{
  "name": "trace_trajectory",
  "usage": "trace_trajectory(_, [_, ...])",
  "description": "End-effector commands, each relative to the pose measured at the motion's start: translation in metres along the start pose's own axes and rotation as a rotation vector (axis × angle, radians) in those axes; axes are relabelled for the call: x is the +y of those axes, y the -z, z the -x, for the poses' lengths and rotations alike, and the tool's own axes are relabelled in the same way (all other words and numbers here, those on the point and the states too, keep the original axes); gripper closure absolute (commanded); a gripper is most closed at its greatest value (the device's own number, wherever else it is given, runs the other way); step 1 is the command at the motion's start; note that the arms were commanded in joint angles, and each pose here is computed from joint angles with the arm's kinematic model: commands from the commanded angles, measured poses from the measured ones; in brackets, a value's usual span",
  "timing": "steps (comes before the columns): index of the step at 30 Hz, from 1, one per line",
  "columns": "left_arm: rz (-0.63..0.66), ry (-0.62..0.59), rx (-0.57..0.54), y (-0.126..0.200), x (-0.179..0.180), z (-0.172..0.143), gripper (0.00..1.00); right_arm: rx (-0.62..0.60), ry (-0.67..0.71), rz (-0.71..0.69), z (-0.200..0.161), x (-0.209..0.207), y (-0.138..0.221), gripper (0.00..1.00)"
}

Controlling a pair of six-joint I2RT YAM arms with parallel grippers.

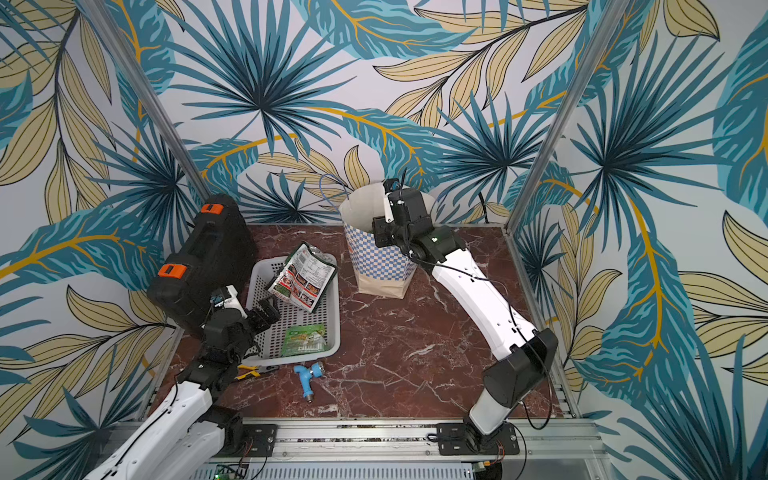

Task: Place the condiment packets inside the bag
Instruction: Place the condiment packet in the paper bag, then pick up the condiment packet from the storage box.

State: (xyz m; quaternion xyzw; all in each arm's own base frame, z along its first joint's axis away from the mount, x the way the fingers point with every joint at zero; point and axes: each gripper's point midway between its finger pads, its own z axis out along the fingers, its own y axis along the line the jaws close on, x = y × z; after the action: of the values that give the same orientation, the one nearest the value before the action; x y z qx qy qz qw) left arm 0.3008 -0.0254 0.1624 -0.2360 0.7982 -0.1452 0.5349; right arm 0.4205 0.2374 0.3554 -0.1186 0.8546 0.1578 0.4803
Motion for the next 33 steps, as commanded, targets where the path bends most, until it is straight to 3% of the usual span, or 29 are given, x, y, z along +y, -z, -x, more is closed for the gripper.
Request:
trace_trajectory(1, [0.047, -0.014, 0.013, -0.003, 0.011, -0.005, 0.0, 0.044, 0.031, 0.143, -0.019, 0.034, 0.008, 0.45])
trace_trajectory(5, [0.051, -0.012, 0.016, -0.004, 0.012, -0.006, 0.0, 0.113, 0.108, 0.211, -0.052, 0.065, 0.004, 0.38])
trace_trajectory(13, [0.057, -0.009, 0.018, -0.005, 0.013, -0.007, 0.0, 0.24, 0.215, 0.302, -0.107, 0.113, -0.018, 0.37])
trace_trajectory(23, [0.057, -0.008, 0.019, -0.005, 0.014, -0.007, 0.0, 0.324, 0.357, 0.184, -0.111, 0.117, -0.082, 0.36])
trace_trajectory(33, [0.047, -0.003, 0.014, -0.003, 0.012, -0.005, 0.0, 0.332, 0.453, 0.161, -0.1, 0.127, -0.142, 0.25])
